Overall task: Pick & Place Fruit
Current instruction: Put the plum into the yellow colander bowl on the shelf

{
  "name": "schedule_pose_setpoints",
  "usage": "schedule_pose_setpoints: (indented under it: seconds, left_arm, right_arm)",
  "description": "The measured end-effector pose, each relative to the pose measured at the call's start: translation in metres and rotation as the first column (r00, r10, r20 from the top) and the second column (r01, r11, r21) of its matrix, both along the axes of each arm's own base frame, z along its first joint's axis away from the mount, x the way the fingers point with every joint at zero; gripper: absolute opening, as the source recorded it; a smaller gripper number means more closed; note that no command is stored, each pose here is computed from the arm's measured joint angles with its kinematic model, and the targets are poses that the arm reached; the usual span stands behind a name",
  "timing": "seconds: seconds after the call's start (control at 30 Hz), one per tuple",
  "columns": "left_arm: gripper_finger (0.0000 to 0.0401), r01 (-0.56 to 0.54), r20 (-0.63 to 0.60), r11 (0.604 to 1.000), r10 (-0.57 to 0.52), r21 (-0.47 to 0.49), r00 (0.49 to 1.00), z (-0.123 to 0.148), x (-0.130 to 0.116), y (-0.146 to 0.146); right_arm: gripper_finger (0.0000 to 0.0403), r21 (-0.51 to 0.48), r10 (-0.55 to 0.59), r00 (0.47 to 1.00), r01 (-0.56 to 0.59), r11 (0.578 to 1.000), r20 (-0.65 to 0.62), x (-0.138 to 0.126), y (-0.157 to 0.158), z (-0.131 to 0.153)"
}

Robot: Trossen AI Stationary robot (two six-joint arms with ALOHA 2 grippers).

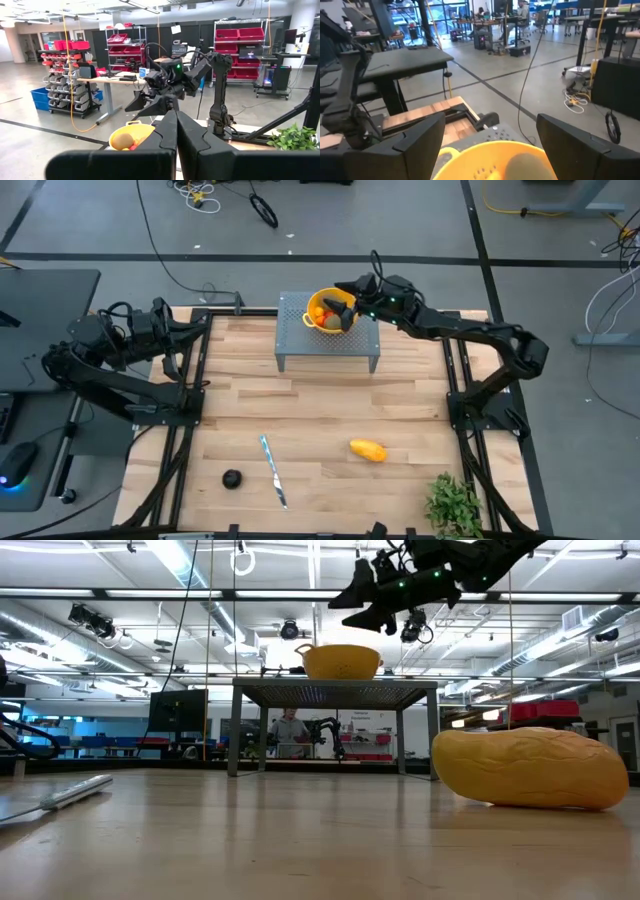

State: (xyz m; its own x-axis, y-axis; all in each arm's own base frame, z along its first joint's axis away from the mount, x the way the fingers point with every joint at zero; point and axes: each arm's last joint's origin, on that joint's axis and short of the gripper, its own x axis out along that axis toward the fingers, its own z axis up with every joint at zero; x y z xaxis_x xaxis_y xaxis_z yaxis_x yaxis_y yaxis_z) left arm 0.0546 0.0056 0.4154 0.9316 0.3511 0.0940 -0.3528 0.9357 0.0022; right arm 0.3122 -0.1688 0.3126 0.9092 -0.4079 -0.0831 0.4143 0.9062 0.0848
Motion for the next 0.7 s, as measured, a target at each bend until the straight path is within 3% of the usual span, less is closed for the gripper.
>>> schedule_pose_setpoints:
  seconds: [0.4, 0.7]
  left_arm:
    - [0.0002, 0.000, -0.001, 1.000, 0.000, 0.000, 1.000, 0.000, 0.000, 0.000]
    - [0.0002, 0.001, -0.001, 1.000, -0.001, 0.000, 1.000, 0.000, 0.000, 0.000]
  right_arm:
    - [0.0325, -0.019, 0.024, 1.000, -0.024, 1.000, 0.003, 0.001, 0.009, 0.004]
    - [0.0318, -0.028, 0.133, 0.991, -0.132, 0.991, 0.020, 0.012, 0.045, 0.012]
